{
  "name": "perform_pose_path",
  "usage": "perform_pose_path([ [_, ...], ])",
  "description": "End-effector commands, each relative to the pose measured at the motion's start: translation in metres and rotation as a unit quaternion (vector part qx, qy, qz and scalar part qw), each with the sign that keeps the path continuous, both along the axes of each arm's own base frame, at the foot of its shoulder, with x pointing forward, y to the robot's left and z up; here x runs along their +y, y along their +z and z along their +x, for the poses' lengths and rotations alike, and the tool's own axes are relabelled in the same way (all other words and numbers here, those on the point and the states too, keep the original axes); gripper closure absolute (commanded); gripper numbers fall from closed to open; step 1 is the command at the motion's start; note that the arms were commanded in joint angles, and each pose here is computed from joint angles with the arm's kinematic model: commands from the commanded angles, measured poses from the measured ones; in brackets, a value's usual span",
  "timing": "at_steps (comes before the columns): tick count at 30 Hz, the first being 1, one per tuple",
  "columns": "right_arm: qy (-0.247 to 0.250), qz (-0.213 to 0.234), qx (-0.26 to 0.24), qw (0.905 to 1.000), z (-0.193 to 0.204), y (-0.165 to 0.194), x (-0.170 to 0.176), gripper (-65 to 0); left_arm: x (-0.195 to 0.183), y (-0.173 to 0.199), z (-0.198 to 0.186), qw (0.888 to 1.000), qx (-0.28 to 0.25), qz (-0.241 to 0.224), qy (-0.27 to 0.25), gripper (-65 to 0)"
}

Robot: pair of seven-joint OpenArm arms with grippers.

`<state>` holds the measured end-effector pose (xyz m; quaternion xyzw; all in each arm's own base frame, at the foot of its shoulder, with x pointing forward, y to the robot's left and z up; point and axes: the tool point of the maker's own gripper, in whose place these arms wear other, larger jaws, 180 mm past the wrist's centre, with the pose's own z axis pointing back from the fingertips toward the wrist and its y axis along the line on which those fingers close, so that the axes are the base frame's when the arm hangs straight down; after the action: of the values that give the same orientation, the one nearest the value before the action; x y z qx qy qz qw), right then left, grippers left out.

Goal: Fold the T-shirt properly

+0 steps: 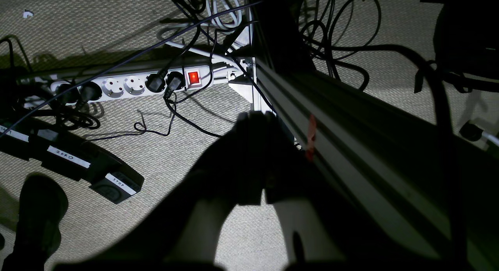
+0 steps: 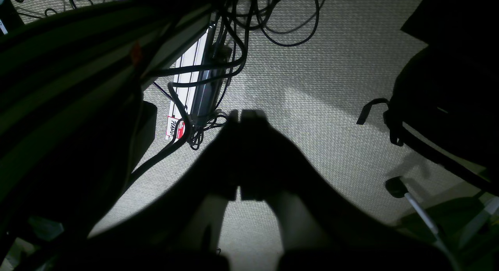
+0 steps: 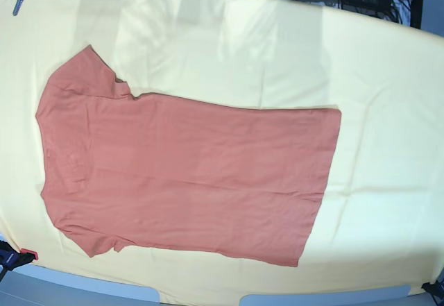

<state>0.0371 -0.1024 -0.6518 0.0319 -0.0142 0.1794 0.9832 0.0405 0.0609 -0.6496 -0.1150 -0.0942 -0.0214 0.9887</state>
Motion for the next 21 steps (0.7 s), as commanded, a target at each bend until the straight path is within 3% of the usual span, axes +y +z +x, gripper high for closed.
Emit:
perform_pose_path([
  [1,-0.003,-0.002,-0.007,1.0,0.0049,0.0007,-0.0032,0.0,-0.0131,0.0025,0.0032,1.0,-0.005,-0.015,-0.002,0.0],
  [6,-0.003,-0.002,-0.008,1.0,0.0052,0.0007,-0.0031,0.0,-0.0129,0.0023,0.0022,1.0,-0.008,-0.01,-0.027,0.0],
  [21,-0.003,-0.001,-0.008,1.0,0.0054,0.0008,-0.0027,0.0,-0.013,0.0026,0.0036,1.0,-0.012,-0.01,-0.025,0.0],
])
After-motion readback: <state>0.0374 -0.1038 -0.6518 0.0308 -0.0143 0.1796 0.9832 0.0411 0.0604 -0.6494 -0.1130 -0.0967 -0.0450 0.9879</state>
